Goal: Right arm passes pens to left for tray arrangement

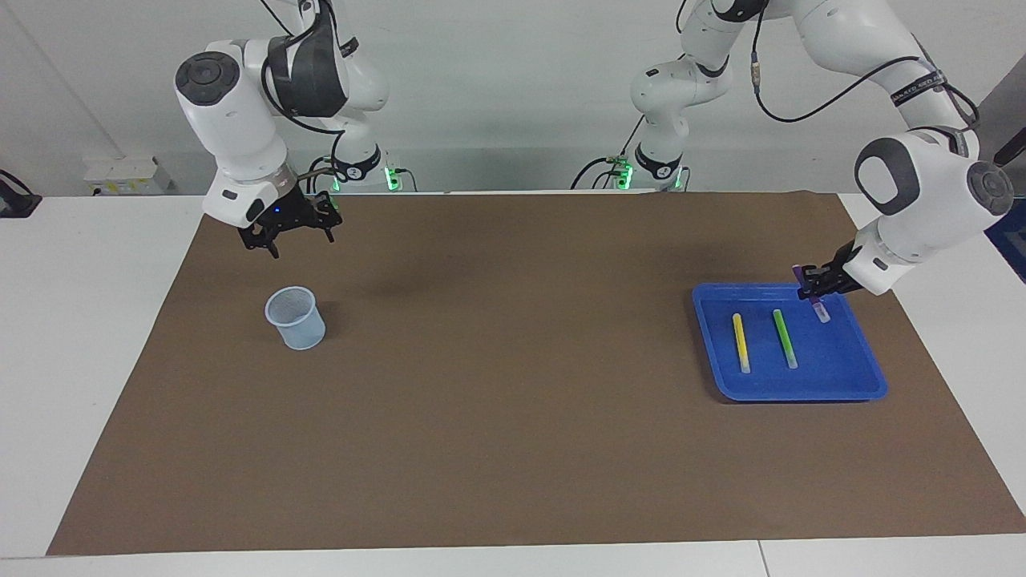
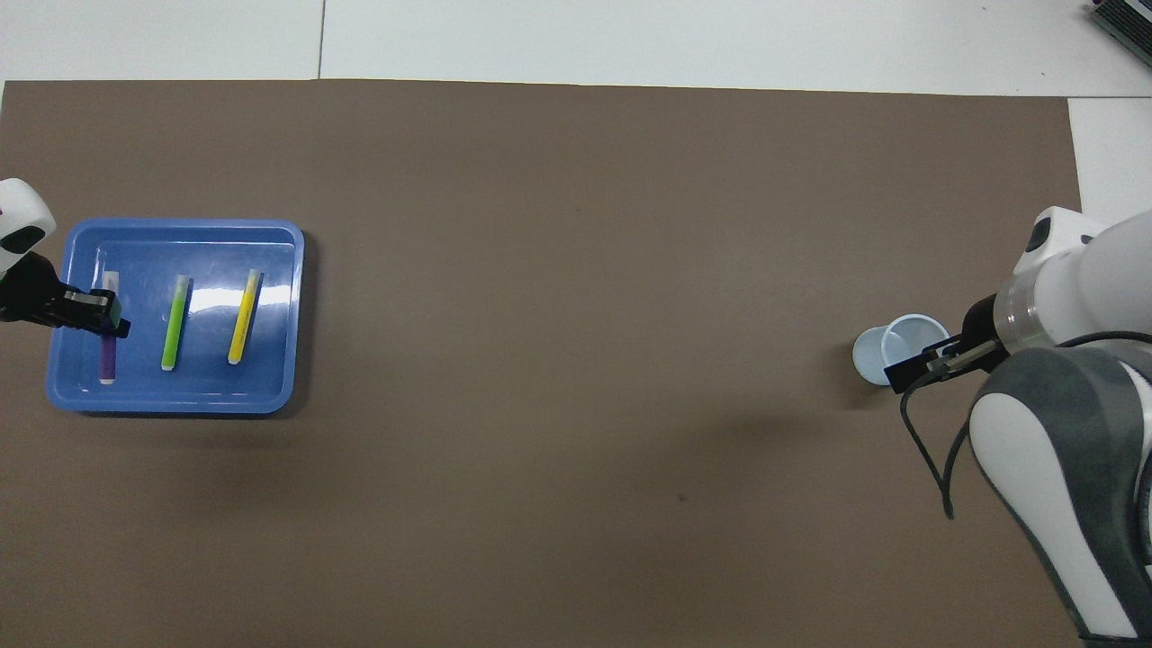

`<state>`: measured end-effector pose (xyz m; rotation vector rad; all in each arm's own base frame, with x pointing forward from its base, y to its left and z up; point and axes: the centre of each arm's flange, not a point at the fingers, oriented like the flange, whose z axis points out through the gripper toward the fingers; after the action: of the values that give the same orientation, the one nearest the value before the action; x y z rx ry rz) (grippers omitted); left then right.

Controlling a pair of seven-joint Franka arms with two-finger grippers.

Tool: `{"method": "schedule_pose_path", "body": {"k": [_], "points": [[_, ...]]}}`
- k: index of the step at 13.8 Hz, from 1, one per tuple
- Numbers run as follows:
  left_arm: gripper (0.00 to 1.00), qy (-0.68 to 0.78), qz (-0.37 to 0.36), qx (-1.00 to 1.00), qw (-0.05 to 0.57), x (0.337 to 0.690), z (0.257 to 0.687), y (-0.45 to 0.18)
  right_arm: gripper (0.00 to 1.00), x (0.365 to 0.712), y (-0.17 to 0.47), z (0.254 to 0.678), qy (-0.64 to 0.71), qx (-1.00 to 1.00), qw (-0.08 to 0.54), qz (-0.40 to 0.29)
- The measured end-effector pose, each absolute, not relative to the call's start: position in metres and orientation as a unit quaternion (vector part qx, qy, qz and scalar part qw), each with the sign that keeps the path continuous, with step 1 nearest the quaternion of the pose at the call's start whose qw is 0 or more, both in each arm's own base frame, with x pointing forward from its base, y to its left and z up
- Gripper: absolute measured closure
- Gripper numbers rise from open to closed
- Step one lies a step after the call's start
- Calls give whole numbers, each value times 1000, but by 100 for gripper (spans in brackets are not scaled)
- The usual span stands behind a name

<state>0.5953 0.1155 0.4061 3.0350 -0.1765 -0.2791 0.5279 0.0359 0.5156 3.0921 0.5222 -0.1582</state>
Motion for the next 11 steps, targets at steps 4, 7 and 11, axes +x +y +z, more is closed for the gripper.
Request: {"method": "schedule_pose_path", "body": {"k": [4, 7, 11], "points": [[83, -76, -77, 994, 33, 605, 371, 145, 0, 549, 43, 511, 146, 987, -5, -61], [83, -80, -73, 994, 23, 609, 355, 157, 0, 548, 57, 508, 120, 991, -2, -64], [83, -84, -57, 995, 19, 615, 341, 164, 0, 549, 42, 509, 100, 993, -2, -65]]}}
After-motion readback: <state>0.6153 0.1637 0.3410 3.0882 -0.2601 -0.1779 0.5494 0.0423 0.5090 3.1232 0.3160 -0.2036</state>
